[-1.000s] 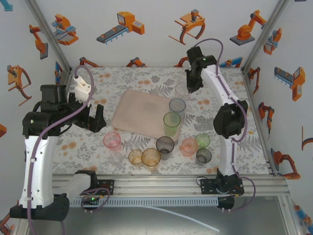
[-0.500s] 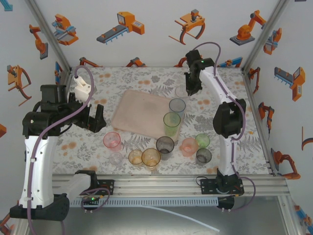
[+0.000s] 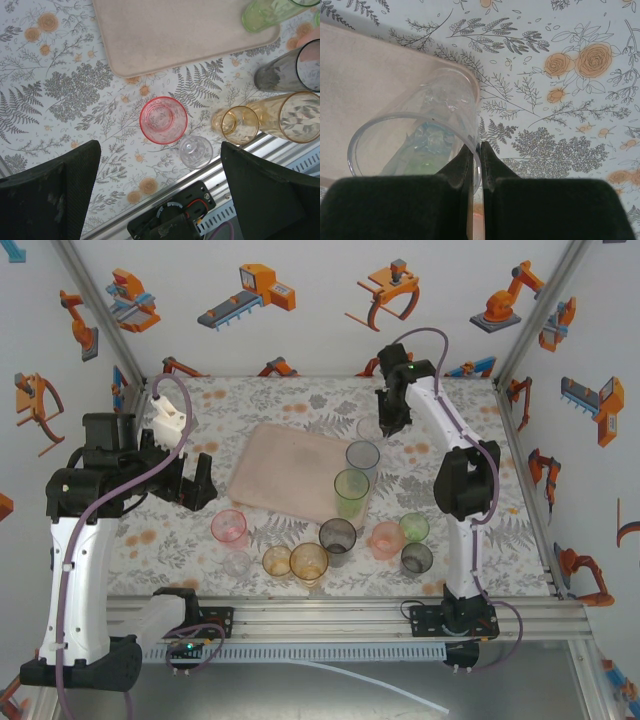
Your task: Place the glasses into the tray
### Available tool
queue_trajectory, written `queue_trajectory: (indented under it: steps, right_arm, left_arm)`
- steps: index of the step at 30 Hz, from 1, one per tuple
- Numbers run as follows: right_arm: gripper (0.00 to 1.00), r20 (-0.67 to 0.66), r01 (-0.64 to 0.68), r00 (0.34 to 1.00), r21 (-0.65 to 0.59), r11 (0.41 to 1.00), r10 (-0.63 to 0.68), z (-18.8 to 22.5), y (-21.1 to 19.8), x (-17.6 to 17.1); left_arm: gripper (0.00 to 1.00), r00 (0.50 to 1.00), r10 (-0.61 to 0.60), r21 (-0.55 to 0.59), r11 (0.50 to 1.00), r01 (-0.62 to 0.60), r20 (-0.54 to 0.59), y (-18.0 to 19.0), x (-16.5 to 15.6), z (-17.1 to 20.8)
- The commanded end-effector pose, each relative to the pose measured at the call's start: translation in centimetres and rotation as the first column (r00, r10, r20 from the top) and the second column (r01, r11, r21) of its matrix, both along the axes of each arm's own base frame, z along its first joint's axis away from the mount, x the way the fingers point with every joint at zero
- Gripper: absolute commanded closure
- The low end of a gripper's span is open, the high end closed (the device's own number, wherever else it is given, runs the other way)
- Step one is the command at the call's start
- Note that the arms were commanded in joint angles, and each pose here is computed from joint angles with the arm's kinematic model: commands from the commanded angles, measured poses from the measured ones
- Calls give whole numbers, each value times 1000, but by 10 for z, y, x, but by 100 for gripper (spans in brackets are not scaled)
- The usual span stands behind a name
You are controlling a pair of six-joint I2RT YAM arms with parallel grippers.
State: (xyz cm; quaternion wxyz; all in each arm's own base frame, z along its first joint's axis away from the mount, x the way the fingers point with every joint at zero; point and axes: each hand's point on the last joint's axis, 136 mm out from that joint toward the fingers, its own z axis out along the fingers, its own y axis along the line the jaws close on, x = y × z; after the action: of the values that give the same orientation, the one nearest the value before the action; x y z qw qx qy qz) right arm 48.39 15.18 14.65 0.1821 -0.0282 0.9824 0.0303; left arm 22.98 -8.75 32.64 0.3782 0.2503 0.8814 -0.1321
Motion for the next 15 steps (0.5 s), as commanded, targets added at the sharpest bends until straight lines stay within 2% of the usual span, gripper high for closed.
queue_trajectory:
  steps: [1, 15]
  right_arm:
    - [94, 6, -1, 1000, 1, 1000, 1, -1, 6, 2]
    - [80, 1, -37, 999, 8, 999, 37, 7, 14, 4]
  left_arm:
    - [3, 1000, -14, -11, 1000, 15, 8, -3, -4, 2]
    - [3, 1000, -16, -12, 1000, 16, 13, -3, -5, 4]
